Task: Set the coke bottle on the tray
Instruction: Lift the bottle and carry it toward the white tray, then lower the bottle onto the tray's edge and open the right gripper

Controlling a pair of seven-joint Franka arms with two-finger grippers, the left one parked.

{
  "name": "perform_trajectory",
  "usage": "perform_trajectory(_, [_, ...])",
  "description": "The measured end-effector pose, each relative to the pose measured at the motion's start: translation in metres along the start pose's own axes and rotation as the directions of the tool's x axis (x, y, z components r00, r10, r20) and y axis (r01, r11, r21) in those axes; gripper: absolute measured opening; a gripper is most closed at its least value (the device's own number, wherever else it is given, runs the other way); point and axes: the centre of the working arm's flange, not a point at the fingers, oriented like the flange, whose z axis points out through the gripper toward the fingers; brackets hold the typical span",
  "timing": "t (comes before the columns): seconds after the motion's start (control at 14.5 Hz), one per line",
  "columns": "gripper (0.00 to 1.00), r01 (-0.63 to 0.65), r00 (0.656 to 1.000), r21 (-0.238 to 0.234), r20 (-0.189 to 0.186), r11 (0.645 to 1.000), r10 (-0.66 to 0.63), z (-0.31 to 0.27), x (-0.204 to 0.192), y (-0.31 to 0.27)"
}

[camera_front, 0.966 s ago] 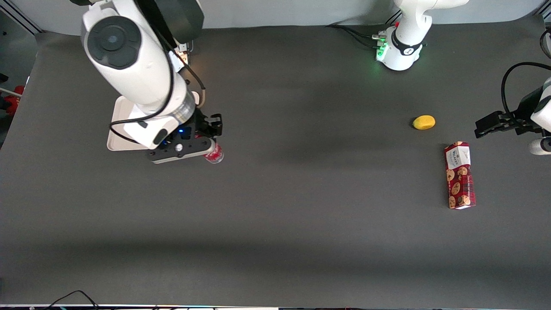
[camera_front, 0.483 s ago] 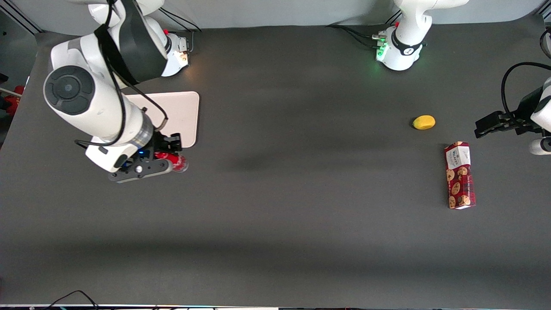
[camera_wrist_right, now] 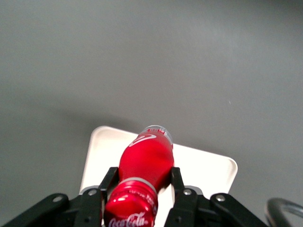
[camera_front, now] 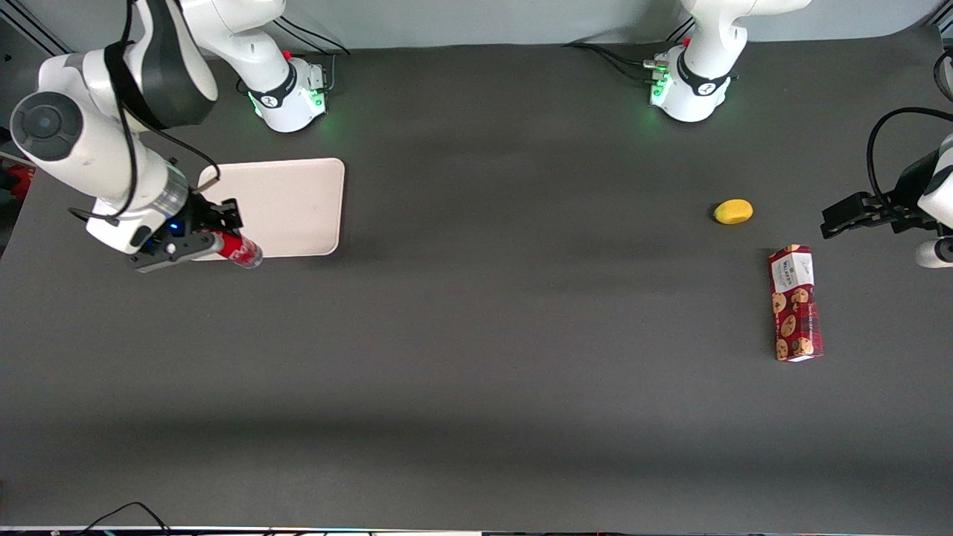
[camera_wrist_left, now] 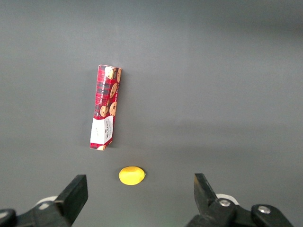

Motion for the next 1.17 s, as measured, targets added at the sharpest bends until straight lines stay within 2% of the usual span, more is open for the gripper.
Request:
perform_trajectory(0.14, [0.49,0.007,1.0,0.015,-0.003,1.0,-0.007,0.027,-0.03,0.039])
perform_trajectory(0.28, [0.49,0.003,0.999,0.017,-0.036,1.0,-0.002,0.062,-0.051,0.072])
perform_trajectory(0.62, [0.49,-0.004,0.997,0.017,-0.072,1.0,0.006,0.136,-0.1,0.114])
perform_trajectory(1.17, [0.49,-0.046,0.997,0.031,-0.053,0.998,0.047,0.164,-0.142,0.15])
